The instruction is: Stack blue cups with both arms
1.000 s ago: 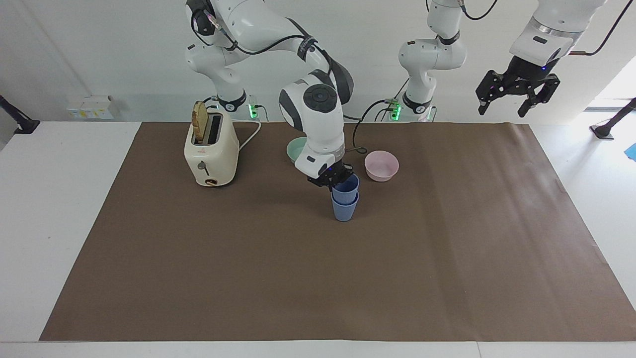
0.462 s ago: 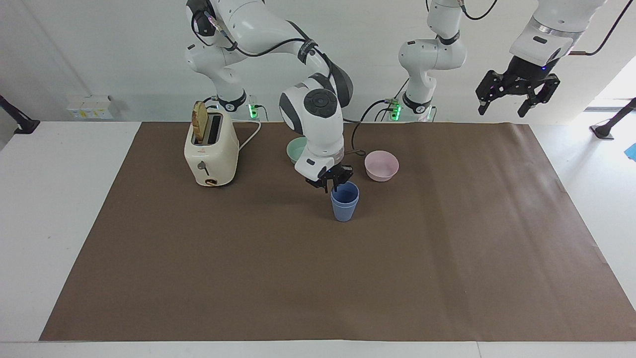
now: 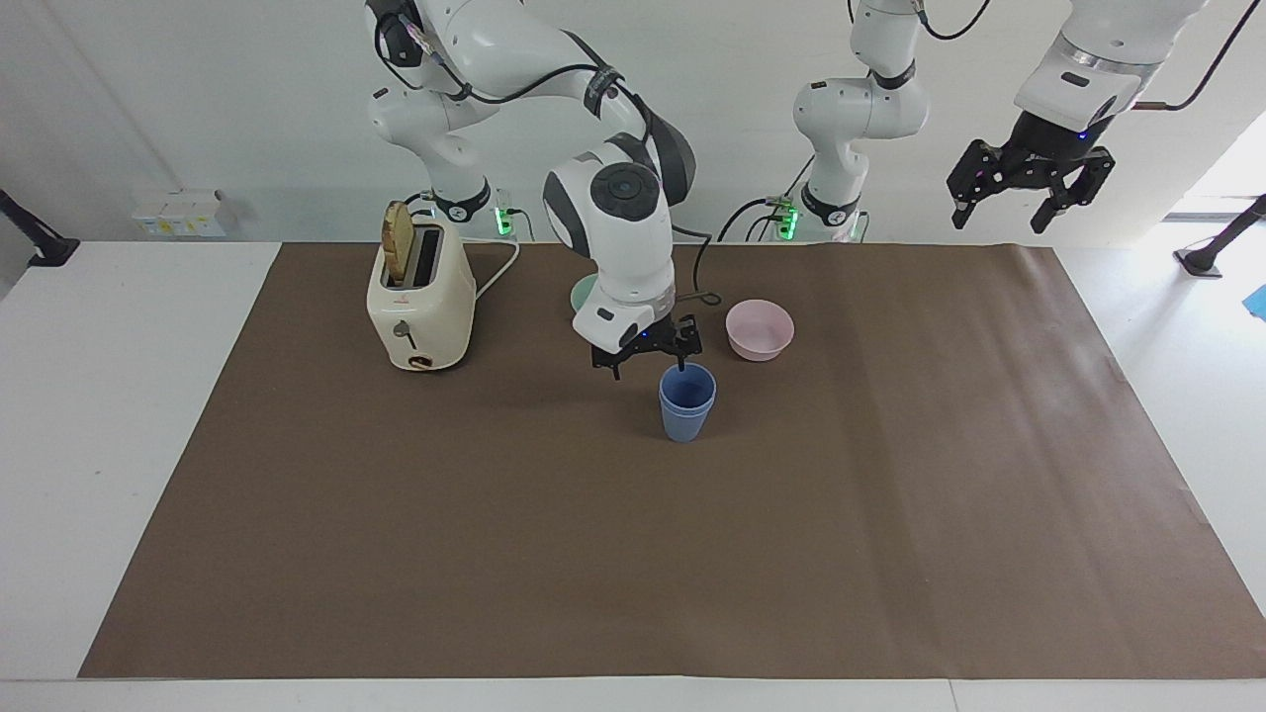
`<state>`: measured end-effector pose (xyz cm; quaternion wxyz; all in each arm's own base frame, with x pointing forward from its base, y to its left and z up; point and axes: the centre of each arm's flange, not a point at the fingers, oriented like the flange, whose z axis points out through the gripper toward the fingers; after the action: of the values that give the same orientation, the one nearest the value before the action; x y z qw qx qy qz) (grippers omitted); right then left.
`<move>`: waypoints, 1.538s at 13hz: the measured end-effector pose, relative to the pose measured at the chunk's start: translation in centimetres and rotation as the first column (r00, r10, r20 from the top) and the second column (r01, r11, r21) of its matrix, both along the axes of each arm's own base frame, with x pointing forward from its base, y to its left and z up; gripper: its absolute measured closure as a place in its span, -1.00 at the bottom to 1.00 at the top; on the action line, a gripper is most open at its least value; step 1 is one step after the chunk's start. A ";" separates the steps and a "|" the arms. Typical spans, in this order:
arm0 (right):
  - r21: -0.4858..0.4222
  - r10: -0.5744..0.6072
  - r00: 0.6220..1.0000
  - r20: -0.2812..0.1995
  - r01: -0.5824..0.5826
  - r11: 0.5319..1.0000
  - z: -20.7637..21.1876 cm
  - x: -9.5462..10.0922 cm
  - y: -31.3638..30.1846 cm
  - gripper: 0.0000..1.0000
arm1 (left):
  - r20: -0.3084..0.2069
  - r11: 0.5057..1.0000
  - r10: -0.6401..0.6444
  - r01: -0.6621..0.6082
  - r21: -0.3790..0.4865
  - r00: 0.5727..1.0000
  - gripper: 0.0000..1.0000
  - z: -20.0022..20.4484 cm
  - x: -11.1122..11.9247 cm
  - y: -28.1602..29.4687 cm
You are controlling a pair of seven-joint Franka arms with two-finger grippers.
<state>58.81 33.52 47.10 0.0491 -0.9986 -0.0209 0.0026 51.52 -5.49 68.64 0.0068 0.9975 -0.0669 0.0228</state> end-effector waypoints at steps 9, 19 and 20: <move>-0.099 -0.022 1.000 0.014 0.023 0.995 15.0 -0.2 -24.4 -1.00 | 0.000 1.000 0.000 0.000 0.000 1.000 -1.00 0.0 0.0 0.0; -0.135 -0.083 0.995 0.047 0.089 0.987 21.0 -4.0 -35.3 -1.00 | 0.000 1.000 0.000 0.000 0.000 1.000 -1.00 0.0 0.0 0.0; -0.136 -0.090 0.995 0.046 0.096 0.986 20.9 -4.0 -35.7 -1.00 | 0.000 1.000 0.000 0.000 0.000 1.000 -1.00 0.0 0.0 0.0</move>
<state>54.81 -2.17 68.03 -0.0202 -0.9993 0.0249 -0.0181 51.52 -5.49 68.64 0.0068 0.9975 -0.0669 0.0228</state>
